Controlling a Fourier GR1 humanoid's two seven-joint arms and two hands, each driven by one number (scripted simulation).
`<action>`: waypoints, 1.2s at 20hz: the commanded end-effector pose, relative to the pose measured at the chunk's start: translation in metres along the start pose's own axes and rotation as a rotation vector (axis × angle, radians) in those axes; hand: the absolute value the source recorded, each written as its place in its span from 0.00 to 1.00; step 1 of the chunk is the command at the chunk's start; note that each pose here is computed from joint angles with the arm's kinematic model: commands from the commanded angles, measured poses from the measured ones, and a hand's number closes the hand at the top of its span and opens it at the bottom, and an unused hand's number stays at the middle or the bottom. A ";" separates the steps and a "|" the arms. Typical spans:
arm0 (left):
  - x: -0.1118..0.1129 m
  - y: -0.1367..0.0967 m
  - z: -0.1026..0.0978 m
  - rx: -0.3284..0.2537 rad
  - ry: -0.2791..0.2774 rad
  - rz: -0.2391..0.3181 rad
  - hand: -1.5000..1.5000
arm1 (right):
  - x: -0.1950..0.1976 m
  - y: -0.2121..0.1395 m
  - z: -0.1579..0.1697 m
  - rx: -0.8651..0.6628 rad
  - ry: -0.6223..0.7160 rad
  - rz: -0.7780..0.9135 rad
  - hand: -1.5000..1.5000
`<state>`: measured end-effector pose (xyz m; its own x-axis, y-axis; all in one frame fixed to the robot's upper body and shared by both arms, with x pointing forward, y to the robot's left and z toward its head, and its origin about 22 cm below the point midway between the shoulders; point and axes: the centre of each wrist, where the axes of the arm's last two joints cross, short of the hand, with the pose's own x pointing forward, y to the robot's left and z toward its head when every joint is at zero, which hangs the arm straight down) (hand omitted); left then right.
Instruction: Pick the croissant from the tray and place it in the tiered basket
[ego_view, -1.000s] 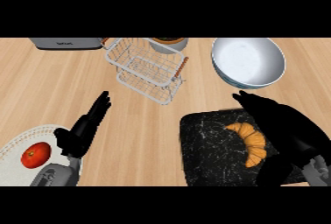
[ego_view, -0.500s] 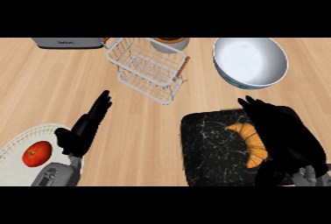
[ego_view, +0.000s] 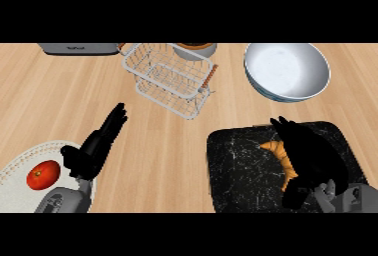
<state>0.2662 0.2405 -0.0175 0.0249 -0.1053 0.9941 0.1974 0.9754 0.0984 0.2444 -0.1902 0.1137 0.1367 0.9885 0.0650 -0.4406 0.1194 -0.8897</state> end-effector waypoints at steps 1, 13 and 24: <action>0.020 -0.002 0.006 -0.009 0.001 0.016 0.50 | -0.006 0.009 -0.006 0.015 0.093 0.018 0.00; 0.004 0.007 -0.012 -0.005 0.004 0.013 0.50 | -0.035 0.046 -0.030 0.047 0.134 -0.020 0.00; -0.007 -0.003 -0.003 0.005 0.003 0.003 0.50 | -0.039 0.068 -0.062 0.050 0.074 -0.058 1.00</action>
<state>0.2683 0.2374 -0.0235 0.0210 -0.1046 0.9943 0.1955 0.9757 0.0985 0.2595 -0.2197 0.0394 0.2440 0.9687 0.0449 -0.4780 0.1604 -0.8636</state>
